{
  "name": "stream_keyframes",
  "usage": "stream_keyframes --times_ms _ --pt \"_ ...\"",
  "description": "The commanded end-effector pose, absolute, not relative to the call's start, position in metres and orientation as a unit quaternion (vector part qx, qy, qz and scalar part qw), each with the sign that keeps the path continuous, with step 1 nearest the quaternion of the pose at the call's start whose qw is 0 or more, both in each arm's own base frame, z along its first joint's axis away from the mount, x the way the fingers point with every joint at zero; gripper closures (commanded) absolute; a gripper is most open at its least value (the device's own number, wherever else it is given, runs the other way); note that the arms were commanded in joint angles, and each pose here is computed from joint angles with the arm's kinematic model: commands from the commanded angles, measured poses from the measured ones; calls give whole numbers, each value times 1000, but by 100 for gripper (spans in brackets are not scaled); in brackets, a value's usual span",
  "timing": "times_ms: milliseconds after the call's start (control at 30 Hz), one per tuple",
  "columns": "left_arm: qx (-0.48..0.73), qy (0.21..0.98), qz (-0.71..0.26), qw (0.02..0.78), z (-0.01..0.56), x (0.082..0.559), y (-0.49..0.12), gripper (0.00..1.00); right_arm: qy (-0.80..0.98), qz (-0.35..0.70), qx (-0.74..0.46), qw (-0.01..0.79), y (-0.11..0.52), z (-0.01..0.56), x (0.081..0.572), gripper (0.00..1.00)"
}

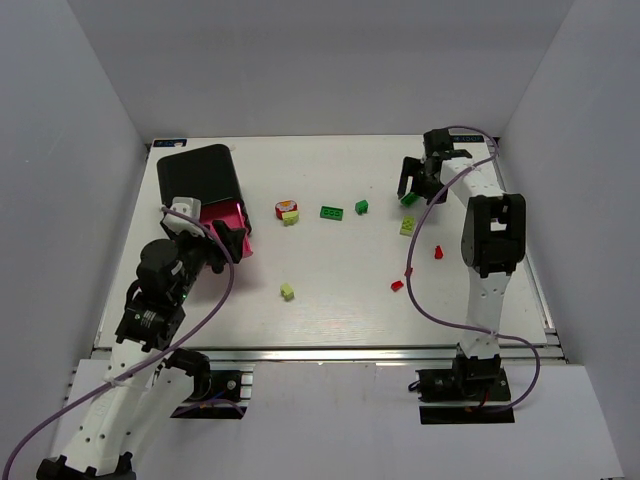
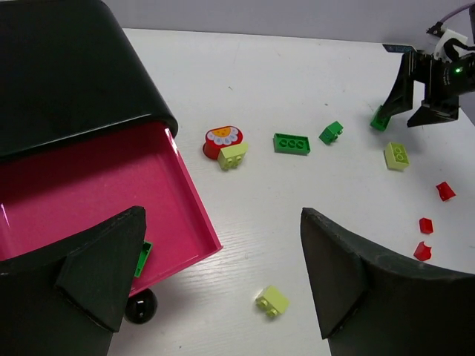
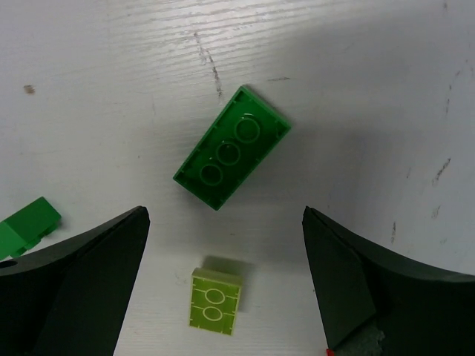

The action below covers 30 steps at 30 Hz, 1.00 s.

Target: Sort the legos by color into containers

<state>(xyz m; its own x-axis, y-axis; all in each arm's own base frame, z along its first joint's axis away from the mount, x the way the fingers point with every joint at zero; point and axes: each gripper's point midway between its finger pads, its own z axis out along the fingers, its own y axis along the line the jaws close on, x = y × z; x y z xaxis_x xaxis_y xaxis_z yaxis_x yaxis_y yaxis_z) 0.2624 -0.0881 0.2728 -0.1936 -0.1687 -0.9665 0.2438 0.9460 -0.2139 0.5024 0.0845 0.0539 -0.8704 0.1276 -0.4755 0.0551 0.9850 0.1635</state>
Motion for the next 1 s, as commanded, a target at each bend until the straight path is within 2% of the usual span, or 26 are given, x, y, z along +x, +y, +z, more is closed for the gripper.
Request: stream_keyframes --times_ms 0,267,667,733,833,967 --pt "24 752 -155 640 272 264 -85 6 956 45 124 262 81 64 510 11" --pt "26 751 -155 641 272 263 -85 6 958 39 147 243 82 37 510 14" --pt "20 746 -149 649 274 262 -81 5 952 30 164 255 77 23 526 36" --pt "19 746 -148 649 274 262 -81 5 954 30 163 250 76 18 525 42" --pt "17 746 -145 650 274 263 -80 5 956 30 154 248 78 15 525 56" --pt "13 742 -143 655 276 261 -78 5 955 41 121 268 80 24 531 82"
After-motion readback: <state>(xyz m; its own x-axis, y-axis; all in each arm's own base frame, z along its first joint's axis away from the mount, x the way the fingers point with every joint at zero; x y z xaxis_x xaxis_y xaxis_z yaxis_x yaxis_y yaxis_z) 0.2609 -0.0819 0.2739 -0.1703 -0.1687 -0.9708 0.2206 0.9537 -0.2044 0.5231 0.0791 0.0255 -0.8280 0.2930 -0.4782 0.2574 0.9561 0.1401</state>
